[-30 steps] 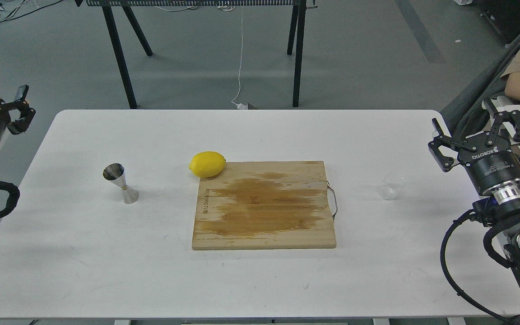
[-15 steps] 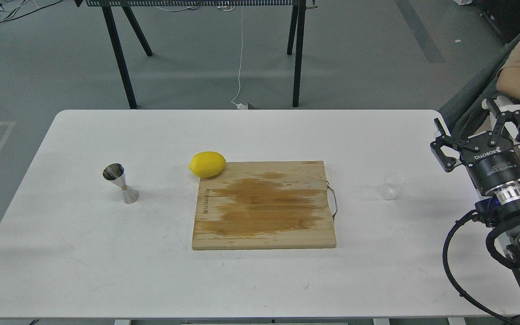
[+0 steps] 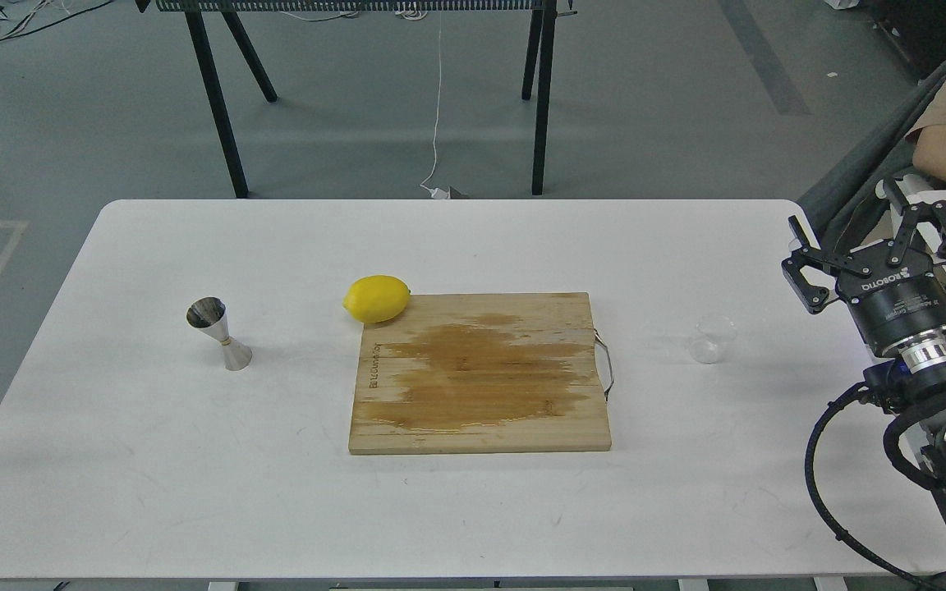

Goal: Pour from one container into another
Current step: 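Raise the left arm and bring the left gripper toward the metal jigger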

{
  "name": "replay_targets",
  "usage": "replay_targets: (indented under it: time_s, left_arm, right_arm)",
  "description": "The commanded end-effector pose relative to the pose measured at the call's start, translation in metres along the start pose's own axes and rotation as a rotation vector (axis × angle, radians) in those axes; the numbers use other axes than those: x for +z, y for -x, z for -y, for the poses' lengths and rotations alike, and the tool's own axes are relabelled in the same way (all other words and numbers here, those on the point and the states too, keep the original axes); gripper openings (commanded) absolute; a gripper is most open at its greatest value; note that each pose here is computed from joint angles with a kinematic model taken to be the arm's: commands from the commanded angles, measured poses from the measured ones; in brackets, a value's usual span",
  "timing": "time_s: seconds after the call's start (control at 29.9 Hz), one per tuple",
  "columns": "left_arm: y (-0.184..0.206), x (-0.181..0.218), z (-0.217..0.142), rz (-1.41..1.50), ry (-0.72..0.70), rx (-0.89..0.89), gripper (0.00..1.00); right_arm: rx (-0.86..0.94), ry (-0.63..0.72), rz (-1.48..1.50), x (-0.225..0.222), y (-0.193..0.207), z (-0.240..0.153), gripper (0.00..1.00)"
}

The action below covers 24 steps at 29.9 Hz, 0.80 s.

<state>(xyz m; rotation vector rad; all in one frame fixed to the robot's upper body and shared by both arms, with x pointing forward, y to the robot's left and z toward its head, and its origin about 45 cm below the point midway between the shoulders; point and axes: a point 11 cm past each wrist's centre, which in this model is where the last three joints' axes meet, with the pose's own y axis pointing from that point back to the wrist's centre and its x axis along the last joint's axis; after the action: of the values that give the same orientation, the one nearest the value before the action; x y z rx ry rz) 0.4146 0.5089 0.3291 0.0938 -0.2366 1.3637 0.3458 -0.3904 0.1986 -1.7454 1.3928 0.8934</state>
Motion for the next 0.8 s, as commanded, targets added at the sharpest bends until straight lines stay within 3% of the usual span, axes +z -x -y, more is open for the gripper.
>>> replay_targets:
  time_s: [0.0,0.17,0.27,0.53,0.77]
  left_arm:
    - [0.031,0.009,0.011,0.147,-0.027,-0.157,1.0]
    - [0.082,0.005,0.015,0.374,-0.078,-0.392,1.0]
    - [0.093,0.002,0.007,0.429,-0.097,-0.455,1.0]
    - [0.086,-0.017,-0.009,0.799,-0.079,-0.327,1.0]
    - [0.086,-0.038,-0.046,0.998,-0.025,-0.206,1.0]
  right_arm:
    - [0.0,-0.002,-0.002,-0.001,0.0,0.0,0.99]
    - [0.003,-0.001,-0.002,-0.001,-0.001,-0.001,0.99]
    - [0.004,-0.002,-0.002,-0.001,-0.001,-0.001,0.99]
    - [0.009,0.0,-0.002,0.0,-0.003,-0.002,0.99]
    - [0.02,-0.002,-0.005,-0.001,-0.006,-0.004,0.99]
